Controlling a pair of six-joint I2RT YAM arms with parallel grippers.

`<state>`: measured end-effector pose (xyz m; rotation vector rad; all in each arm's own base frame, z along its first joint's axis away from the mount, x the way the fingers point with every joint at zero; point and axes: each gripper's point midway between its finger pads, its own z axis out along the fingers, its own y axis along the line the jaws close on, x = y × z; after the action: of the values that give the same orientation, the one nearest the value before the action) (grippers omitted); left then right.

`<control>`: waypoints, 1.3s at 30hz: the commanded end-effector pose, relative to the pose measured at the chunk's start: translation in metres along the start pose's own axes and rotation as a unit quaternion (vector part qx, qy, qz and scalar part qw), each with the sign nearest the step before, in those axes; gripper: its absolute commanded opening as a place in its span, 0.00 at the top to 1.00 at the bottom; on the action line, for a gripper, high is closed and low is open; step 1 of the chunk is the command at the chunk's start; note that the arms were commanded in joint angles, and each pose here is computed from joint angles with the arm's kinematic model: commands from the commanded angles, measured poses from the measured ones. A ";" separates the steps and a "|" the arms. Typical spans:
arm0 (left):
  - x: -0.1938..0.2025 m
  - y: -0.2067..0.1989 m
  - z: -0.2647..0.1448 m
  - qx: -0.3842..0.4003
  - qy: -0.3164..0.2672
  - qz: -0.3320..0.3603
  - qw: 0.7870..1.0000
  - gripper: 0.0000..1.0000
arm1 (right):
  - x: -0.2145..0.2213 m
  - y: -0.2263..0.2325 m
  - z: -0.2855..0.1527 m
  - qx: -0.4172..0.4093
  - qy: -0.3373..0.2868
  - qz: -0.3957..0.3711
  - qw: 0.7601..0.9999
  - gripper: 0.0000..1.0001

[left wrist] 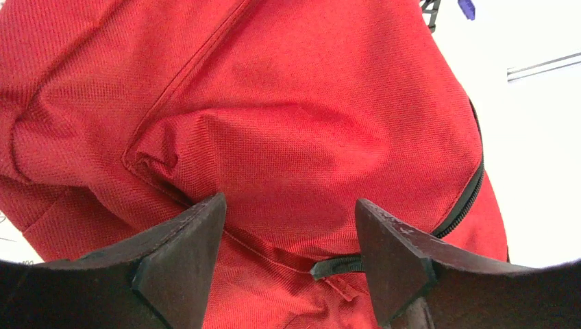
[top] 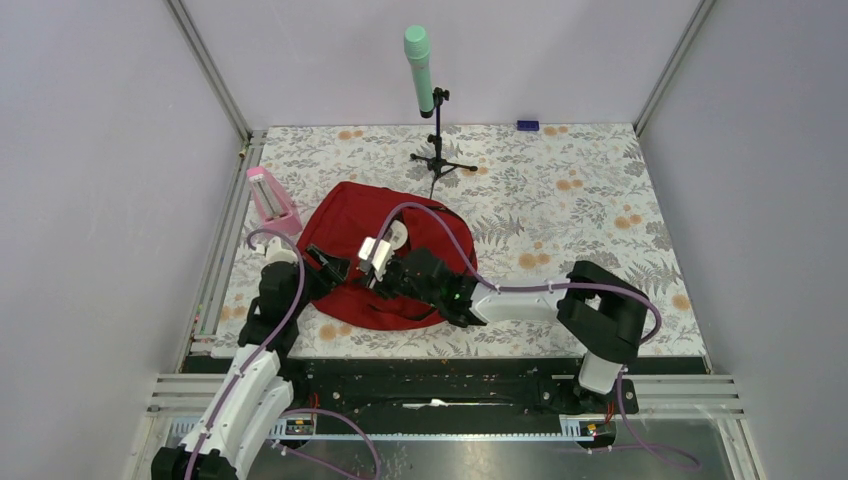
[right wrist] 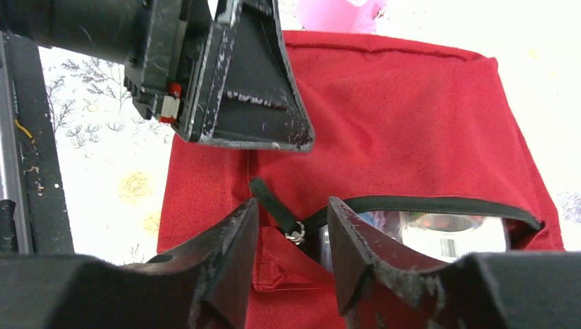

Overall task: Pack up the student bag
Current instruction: Zip the student bag at the center of the board.

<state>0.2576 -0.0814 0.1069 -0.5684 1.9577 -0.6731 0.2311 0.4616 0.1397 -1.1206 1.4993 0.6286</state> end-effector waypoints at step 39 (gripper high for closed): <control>-0.013 0.002 -0.009 -0.006 -0.033 0.024 0.999 0.39 | 0.034 -0.001 0.034 -0.111 0.131 -0.241 0.955 0.62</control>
<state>0.2505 -0.0748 0.1081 -0.5535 1.9504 -0.6314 0.2253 0.4722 0.0749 -1.8097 1.3907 0.4056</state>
